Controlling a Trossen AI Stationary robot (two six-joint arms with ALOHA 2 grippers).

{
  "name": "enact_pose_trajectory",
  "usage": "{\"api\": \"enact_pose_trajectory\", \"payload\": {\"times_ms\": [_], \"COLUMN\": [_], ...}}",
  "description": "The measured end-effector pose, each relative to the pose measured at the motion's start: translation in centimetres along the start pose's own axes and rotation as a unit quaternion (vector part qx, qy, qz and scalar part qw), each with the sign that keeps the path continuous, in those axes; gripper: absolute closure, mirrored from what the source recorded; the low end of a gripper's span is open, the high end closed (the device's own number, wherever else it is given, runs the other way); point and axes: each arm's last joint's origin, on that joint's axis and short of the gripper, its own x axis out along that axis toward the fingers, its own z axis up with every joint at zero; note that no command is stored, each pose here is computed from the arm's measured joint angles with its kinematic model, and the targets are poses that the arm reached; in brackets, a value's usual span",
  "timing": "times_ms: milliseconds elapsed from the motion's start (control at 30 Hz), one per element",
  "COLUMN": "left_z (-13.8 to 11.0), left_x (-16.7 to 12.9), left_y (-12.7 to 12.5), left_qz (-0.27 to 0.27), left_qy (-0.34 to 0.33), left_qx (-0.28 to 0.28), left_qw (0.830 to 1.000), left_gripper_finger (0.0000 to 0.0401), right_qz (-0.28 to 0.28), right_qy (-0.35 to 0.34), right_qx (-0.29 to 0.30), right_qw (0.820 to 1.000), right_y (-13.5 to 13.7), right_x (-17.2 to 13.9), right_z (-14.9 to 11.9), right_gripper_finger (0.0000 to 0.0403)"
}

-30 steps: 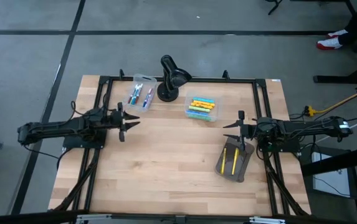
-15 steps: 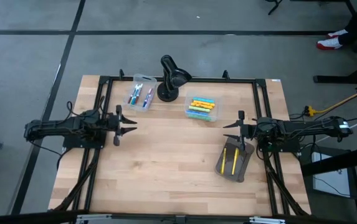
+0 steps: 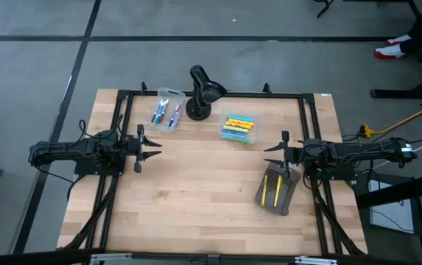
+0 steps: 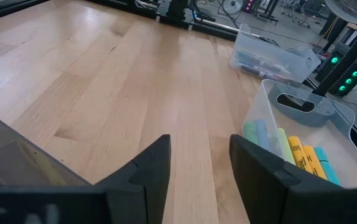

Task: Pick & Place Markers
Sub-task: Return to Home Position

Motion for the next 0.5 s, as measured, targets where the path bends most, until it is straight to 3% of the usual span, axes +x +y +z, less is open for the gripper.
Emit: {"api": "enact_pose_trajectory", "payload": {"times_ms": [333, 500], "left_z": [-0.26, -0.43], "left_x": [0.24, 0.41], "left_y": [0.0, -0.03], "left_qz": [0.002, 0.0], "left_qy": [0.017, 0.029], "left_qx": [0.02, -0.001], "left_qw": [1.0, 1.0], "left_gripper_finger": [0.0299, 0.0302], "right_qz": [0.0, 0.0], "right_qy": [0.0, 0.0], "right_qx": [0.0, 0.0], "right_qw": [1.0, 1.0], "right_y": [0.0, 0.0], "right_x": [0.0, 0.0], "right_z": [0.0, 0.0], "right_gripper_finger": [0.024, 0.024]}}
